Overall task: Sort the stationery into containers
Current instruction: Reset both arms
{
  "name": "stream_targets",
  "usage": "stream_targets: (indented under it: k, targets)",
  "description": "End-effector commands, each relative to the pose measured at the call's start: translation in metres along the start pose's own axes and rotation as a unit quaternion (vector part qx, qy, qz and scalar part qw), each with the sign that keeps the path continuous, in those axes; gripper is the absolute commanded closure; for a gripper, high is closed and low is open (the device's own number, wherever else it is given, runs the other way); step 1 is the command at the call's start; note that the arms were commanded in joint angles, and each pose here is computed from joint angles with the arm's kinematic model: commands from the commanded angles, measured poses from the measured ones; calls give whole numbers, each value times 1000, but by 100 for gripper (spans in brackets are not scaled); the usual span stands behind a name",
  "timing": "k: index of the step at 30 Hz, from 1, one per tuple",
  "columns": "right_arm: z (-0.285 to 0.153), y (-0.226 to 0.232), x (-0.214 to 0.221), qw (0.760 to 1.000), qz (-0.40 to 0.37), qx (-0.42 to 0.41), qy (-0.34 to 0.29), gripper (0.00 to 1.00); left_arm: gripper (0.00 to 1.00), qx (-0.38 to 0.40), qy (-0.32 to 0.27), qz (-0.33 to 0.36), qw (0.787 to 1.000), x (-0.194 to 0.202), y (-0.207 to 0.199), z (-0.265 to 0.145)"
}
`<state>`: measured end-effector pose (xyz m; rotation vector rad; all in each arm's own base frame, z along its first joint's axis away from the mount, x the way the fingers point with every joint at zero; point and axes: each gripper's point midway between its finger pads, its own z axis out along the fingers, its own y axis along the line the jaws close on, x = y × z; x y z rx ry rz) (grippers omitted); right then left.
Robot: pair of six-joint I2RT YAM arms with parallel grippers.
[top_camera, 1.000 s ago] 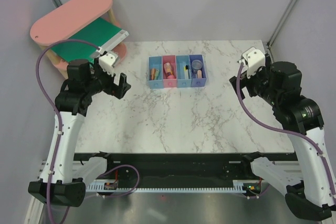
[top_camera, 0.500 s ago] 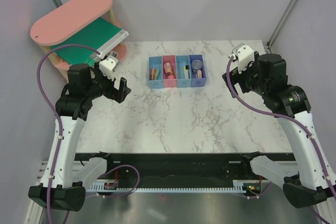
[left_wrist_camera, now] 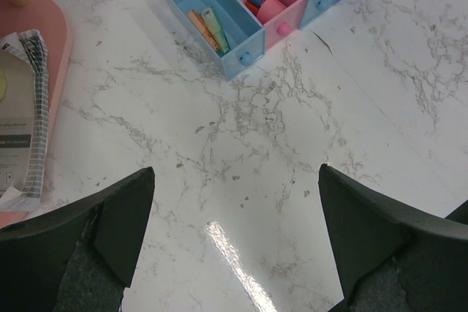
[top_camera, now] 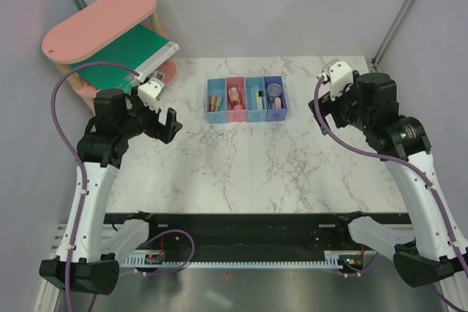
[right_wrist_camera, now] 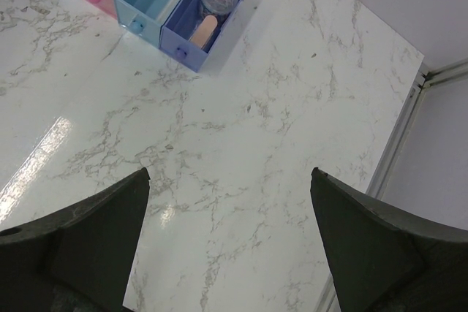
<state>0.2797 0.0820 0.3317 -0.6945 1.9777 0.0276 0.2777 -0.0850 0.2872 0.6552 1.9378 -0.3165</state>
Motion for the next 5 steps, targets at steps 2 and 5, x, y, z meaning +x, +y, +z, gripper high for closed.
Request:
stream_targets:
  k: [2, 5]
  targets:
    - [-7, -5, -22, 999, 5, 8, -35, 2, 0, -4, -26, -6, 1000, -13, 1, -3]
    - [-8, -5, -23, 999, 5, 8, -37, 2, 0, -3, -27, -6, 1000, -14, 1, -2]
